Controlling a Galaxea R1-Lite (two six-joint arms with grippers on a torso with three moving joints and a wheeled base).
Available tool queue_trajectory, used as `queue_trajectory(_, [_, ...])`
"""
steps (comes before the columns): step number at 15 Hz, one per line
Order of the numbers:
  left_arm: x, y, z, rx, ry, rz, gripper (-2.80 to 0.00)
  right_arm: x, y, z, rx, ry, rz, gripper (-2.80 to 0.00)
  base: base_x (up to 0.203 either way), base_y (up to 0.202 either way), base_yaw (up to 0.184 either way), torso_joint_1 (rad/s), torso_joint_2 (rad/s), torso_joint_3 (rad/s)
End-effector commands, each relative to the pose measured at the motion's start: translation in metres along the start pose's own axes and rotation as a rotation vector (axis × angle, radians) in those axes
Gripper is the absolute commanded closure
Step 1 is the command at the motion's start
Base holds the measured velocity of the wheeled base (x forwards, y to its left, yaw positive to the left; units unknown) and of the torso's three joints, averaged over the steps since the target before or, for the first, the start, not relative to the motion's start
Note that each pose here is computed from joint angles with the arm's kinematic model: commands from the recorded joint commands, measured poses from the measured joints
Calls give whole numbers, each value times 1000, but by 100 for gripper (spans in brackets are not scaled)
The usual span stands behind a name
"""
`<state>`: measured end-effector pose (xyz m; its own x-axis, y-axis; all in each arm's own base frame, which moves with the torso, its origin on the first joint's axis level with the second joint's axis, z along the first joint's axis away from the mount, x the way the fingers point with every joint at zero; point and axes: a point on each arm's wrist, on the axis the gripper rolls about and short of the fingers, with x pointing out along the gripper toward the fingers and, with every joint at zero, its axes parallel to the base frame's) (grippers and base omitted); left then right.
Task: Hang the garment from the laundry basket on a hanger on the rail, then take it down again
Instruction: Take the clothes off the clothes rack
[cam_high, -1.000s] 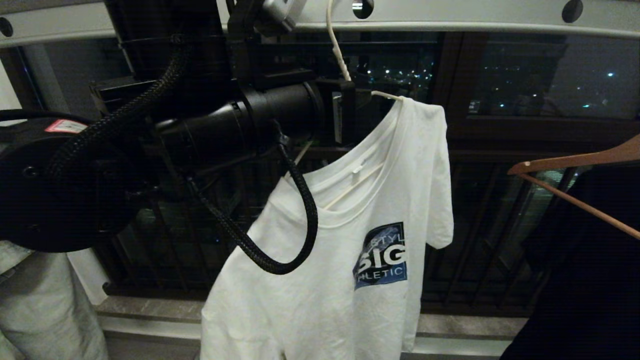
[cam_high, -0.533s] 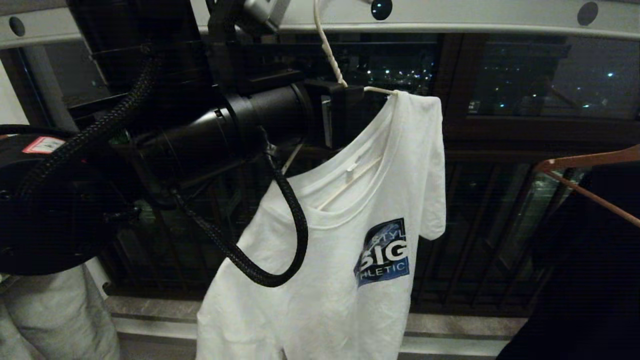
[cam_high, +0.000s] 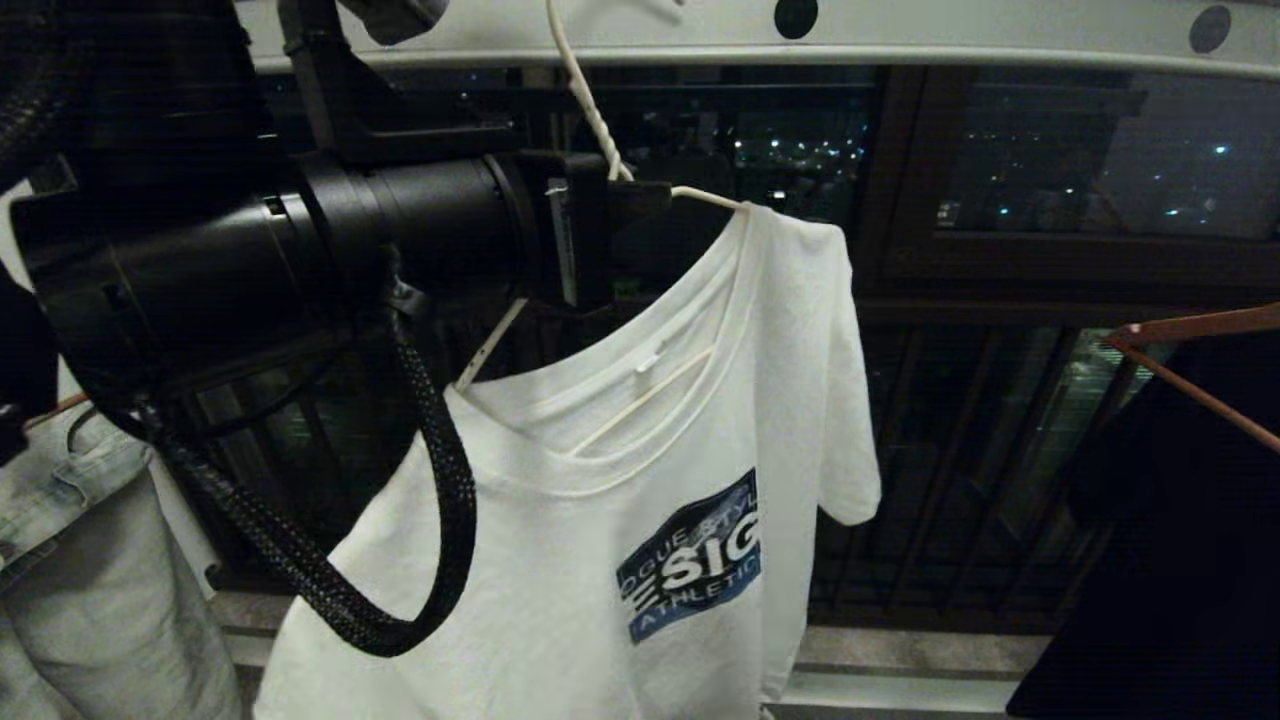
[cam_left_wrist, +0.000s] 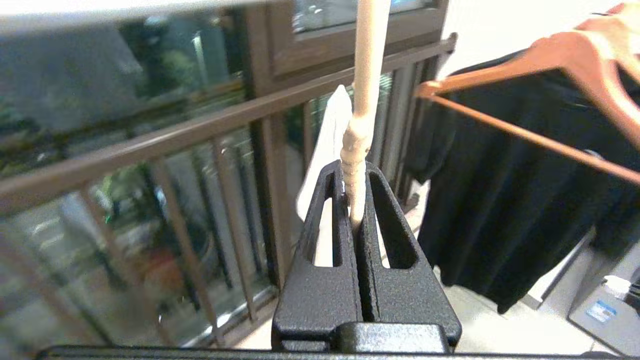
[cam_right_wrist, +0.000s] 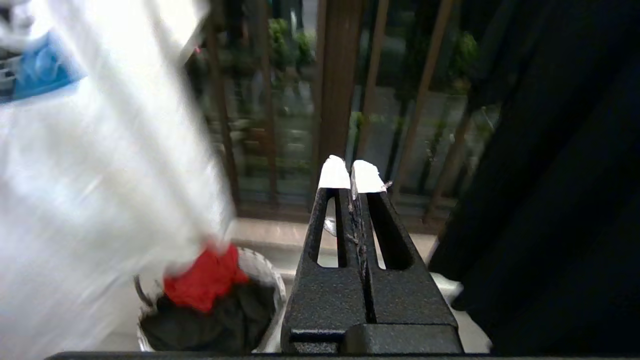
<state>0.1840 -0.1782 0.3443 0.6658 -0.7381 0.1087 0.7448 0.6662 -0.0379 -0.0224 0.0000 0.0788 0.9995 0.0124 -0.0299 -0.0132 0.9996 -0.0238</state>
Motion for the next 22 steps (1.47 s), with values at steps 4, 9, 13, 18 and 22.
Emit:
queue_trajectory(4, [-18, 0, -7, -36, 22, 10, 0, 8, 1, 77, 67, 52, 146, 0, 0, 0, 0, 0, 0, 0])
queue_trajectory(9, [-3, 5, -50, -122, 166, 34, 0, 65, 5, 126, 135, 250, 370, 0, 0, 0, 0, 0, 0, 0])
queue_trajectory(13, [25, 20, -78, -135, 187, 77, 0, 121, 16, 132, 143, 321, 486, 0, 0, 0, 0, 0, 0, 0])
queue_trajectory(18, [74, 41, -118, -134, 196, 110, 0, 178, 64, 122, 172, 373, 637, 0, 0, 0, 0, 0, 0, 0])
queue_trajectory(22, [102, 67, -145, -150, 227, 172, 0, 232, 100, 109, 165, 370, 651, 0, 0, 0, 0, 0, 0, 0])
